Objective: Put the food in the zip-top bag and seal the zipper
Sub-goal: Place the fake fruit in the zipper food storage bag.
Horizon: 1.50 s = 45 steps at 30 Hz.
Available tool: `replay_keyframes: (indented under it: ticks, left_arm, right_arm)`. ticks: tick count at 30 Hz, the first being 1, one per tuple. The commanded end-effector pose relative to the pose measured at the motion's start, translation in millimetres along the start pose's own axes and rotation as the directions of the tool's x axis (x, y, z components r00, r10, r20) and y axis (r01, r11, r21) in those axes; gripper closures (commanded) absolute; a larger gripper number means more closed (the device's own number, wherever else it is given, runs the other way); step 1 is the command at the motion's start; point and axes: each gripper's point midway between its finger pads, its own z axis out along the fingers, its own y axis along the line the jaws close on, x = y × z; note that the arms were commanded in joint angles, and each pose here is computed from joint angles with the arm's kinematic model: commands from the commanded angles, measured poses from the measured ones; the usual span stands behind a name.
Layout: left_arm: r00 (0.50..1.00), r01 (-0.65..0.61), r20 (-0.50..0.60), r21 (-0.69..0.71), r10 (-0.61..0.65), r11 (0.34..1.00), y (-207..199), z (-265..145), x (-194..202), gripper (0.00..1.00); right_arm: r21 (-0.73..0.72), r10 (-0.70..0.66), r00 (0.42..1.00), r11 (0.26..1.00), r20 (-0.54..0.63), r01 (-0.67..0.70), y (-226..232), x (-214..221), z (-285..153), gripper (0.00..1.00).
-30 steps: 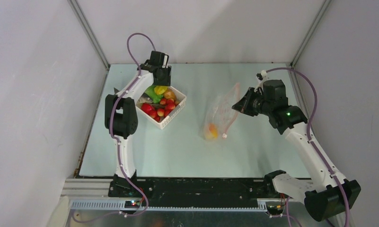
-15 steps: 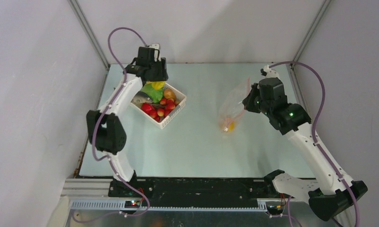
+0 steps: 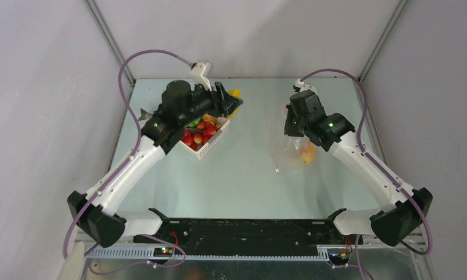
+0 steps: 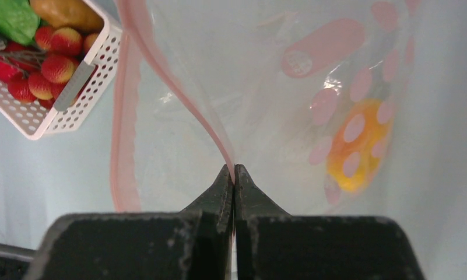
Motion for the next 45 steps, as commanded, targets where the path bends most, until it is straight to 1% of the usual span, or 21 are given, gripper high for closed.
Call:
replay_keyframes:
  ticks: [1,2,3,4,5,6,8,14,15,21,22,26,30,34,37,41,45]
  left_arm:
    - [0.977,0.019,0.203,0.224,-0.066,0.974,-72,-28,-33,0.73]
    - [0.961,0.042,0.251,0.276,-0.114,0.960,-84,-34,-43,0.73]
    - [0.960,0.069,0.241,0.282,-0.140,0.957,-81,-29,-32,0.72]
    - [0.943,0.101,0.273,0.313,-0.191,0.944,-86,-30,-39,0.72]
    - [0.942,0.126,0.259,0.316,-0.213,0.940,-83,-26,-29,0.72]
    - [0.931,0.160,0.259,0.340,-0.256,0.927,-85,-23,-30,0.71]
    - [0.923,0.201,0.239,0.364,-0.300,0.910,-89,-16,-22,0.72]
    - [0.898,0.269,0.220,0.411,-0.381,0.871,-113,-3,-2,0.74]
    - [0.890,0.284,0.217,0.424,-0.401,0.860,-118,-1,0,0.75]
    - [0.862,0.346,0.209,0.421,-0.461,0.838,-122,8,18,0.77]
    - [0.865,0.346,0.204,0.419,-0.459,0.839,-122,9,22,0.77]
    - [0.867,0.358,0.224,0.339,-0.444,0.870,-105,19,35,0.76]
    - [0.890,0.356,0.196,0.269,-0.413,0.895,-93,33,57,0.76]
    - [0.901,0.362,0.173,0.205,-0.397,0.910,-82,42,73,0.76]
    - [0.908,0.354,0.177,0.163,-0.380,0.921,-74,43,78,0.76]
    - [0.920,0.330,0.202,0.068,-0.337,0.942,-56,40,82,0.75]
    - [0.935,0.304,0.198,-0.017,-0.294,0.953,-46,39,80,0.72]
  right_arm:
    - [-0.079,0.017,1.000,0.997,-0.022,-0.018,27,-3,-1,1.00]
    - [-0.097,0.023,0.999,0.995,-0.029,-0.025,32,-2,-1,1.00]
    - [-0.103,0.026,0.999,0.994,-0.035,-0.030,34,-1,1,1.00]
    - [-0.122,0.037,0.998,0.992,-0.044,-0.042,39,1,1,1.00]
    - [-0.133,0.053,0.997,0.989,-0.049,-0.059,43,0,1,1.00]
    - [-0.147,0.060,0.997,0.987,-0.058,-0.068,46,1,1,1.00]
    - [-0.166,0.087,0.994,0.981,-0.069,-0.098,51,2,0,1.00]
    - [-0.201,0.146,0.985,0.966,-0.095,-0.163,63,3,-1,1.00]
    - [-0.202,0.157,0.983,0.964,-0.097,-0.174,64,2,-2,1.00]
    - [-0.222,0.192,0.976,0.952,-0.107,-0.211,71,1,-1,1.00]
    - [-0.226,0.196,0.974,0.950,-0.109,-0.217,72,0,-1,1.00]
    - [-0.265,0.202,0.973,0.938,-0.110,-0.224,77,-4,-8,1.00]
    - [-0.317,0.189,0.975,0.923,-0.115,-0.216,82,-6,-18,1.00]
    - [-0.344,0.186,0.975,0.914,-0.118,-0.216,82,-7,-27,1.00]
    - [-0.371,0.185,0.975,0.903,-0.120,-0.217,85,-8,-33,1.00]
    - [-0.395,0.183,0.976,0.893,-0.121,-0.216,86,-9,-38,1.00]
    - [-0.484,0.175,0.977,0.849,-0.125,-0.214,99,-11,-49,1.00]
